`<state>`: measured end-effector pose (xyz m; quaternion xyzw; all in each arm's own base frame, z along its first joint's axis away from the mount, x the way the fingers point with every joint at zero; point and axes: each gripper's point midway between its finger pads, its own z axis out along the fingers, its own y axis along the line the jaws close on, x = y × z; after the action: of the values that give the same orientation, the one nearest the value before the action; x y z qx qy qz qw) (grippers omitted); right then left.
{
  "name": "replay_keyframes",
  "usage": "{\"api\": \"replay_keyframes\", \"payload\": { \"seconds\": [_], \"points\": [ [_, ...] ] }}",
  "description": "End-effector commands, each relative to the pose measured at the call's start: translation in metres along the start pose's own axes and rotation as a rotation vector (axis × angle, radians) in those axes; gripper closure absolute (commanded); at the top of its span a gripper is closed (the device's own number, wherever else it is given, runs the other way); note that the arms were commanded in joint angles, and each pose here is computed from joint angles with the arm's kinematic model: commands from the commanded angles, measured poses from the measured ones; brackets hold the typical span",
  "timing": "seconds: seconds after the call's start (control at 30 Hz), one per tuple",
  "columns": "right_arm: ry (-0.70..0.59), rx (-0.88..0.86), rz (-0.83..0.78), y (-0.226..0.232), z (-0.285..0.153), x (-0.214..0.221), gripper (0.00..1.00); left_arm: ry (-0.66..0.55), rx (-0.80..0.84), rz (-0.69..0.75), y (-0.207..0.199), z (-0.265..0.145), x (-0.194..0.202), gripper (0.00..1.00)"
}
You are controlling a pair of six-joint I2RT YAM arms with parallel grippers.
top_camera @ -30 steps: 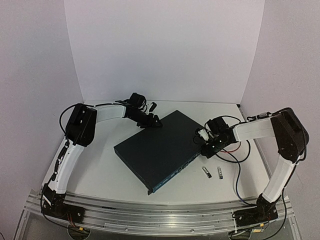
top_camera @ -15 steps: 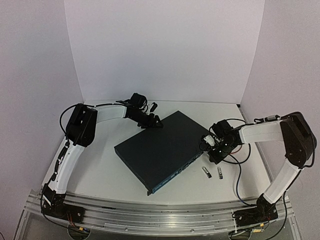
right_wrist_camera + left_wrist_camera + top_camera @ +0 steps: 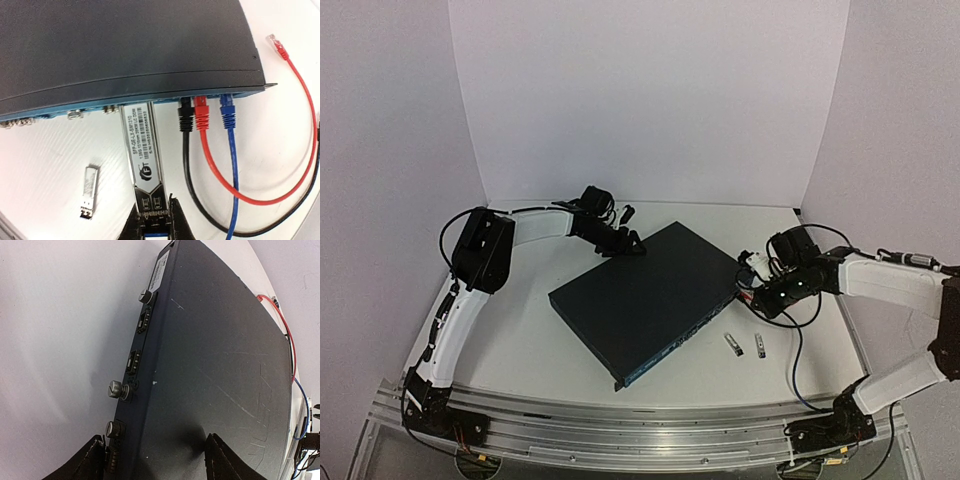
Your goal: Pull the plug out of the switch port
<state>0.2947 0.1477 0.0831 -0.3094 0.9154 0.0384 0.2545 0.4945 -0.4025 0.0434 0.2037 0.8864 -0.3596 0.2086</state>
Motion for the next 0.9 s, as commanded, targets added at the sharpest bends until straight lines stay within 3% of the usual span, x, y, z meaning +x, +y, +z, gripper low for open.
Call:
{"api": "replay_keyframes", "payload": {
  "seconds": [0.0,0.23,0.43,0.5,0.6,0.77,0.87],
  "points": [
    [0.029,-0.175,-0.031,0.044,-0.015,0.011,1.0,0.18,-0.15,-0.118,0.051,0.016,0.065,0.33],
    [0.141,-0.346,-0.139,0.111,0.0,0.021,1.0,0.175,-0.14,-0.115,0.049,0.014,0.065,0.33],
    [0.202,-0.36,-0.226,0.139,0.03,0.021,0.96,0.176,-0.135,-0.12,0.047,0.013,0.066,0.33],
    [0.186,-0.378,-0.212,0.145,0.035,0.017,0.88,0.181,-0.136,-0.123,0.048,0.013,0.069,0.33],
    [0.169,-0.374,-0.185,0.145,0.036,0.016,0.61,0.182,-0.136,-0.121,0.047,0.011,0.07,0.34],
    [0.12,-0.321,-0.132,0.136,0.03,0.006,0.45,0.178,-0.129,-0.105,0.045,0.01,0.068,0.34],
    [0.06,-0.217,-0.032,0.118,0.025,-0.012,0.29,0.174,-0.122,-0.096,0.043,0.008,0.067,0.34]
  ]
}}
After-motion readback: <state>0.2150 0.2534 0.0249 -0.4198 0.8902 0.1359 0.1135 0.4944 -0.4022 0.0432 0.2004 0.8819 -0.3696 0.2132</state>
